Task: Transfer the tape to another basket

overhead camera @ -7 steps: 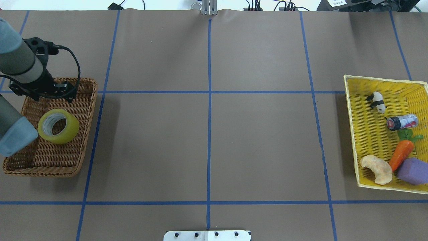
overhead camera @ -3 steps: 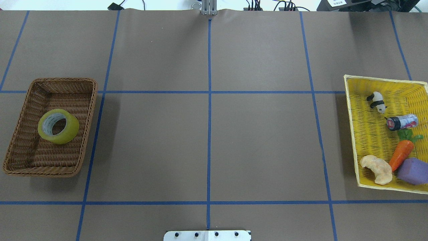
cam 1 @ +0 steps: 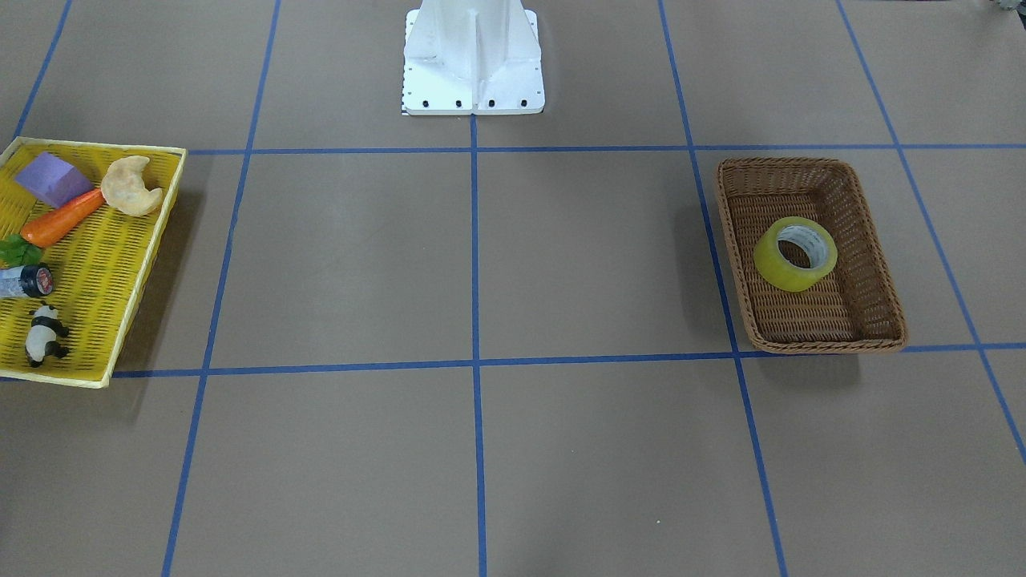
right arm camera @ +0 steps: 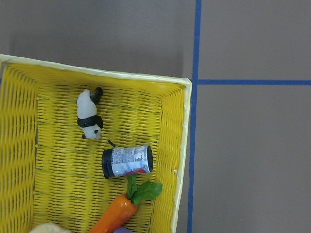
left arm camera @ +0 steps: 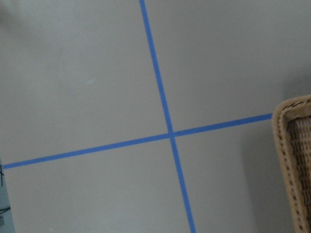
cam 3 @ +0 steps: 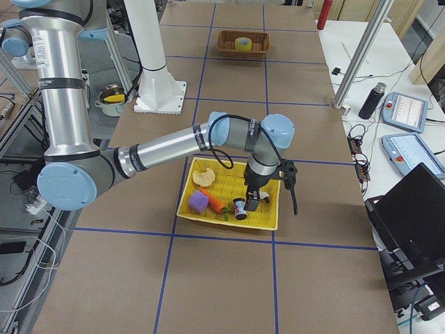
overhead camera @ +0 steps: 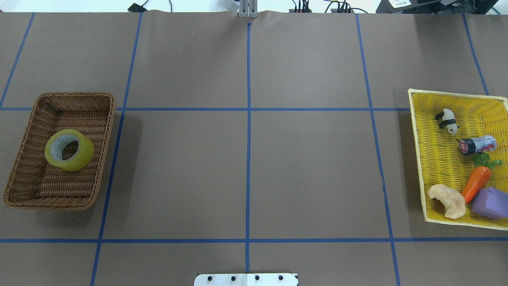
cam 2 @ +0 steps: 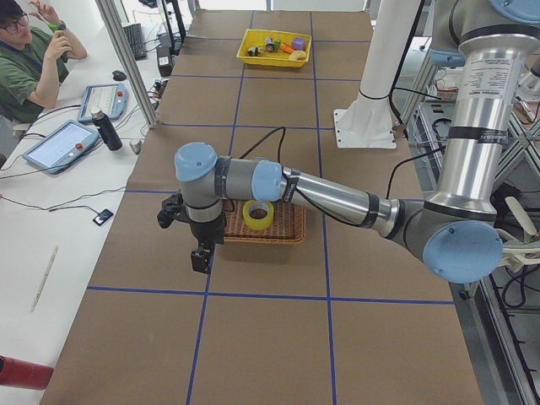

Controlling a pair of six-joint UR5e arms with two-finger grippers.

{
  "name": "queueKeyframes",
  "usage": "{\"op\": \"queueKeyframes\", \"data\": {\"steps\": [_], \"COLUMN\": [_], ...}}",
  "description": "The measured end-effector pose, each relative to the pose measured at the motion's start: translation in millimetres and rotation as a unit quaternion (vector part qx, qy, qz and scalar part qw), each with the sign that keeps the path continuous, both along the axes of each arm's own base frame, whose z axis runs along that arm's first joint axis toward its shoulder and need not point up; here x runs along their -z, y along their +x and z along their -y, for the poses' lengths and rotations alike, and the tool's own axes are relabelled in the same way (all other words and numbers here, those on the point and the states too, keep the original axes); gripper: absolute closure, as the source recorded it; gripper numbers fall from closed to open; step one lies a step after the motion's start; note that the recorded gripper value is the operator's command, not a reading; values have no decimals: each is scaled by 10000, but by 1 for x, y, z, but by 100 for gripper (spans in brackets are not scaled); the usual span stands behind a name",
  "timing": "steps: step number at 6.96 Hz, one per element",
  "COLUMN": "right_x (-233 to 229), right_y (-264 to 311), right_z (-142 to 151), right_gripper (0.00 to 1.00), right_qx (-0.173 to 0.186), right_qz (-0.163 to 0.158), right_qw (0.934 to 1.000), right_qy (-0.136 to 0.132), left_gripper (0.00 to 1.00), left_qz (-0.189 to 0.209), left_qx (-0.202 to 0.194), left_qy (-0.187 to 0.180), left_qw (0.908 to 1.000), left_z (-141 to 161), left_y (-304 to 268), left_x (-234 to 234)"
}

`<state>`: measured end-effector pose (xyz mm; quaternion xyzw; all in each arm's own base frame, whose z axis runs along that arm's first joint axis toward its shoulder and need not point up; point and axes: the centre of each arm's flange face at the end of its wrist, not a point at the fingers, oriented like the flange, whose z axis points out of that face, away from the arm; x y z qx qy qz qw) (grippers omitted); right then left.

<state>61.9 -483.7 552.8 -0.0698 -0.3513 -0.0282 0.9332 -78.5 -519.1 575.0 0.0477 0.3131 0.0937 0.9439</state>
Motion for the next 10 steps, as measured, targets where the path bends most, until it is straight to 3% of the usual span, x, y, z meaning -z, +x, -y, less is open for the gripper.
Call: {"op": "queueKeyframes", "data": {"steps": [3,6,10], "right_x": [-32,-47,-57], "right_y": [5,6,6], "right_z": [-20,-19,-18], "right_gripper": [0,0,0], "right_qx": [110,90,98], "right_qz": [26,19,21], "right_qw": [9998,9999,9998], "right_qy": [-152,-140,-156], "left_gripper": [1,1,1], "left_qz": [-77,-225,-274], "left_qx": [12,548,664], "left_qy": [87,-342,-411], "left_qw": [9999,9977,9966], "left_z": [-35,-38,-38], "left_y": [-6,-4,-3], "left_x": [-53,-59,-55]}}
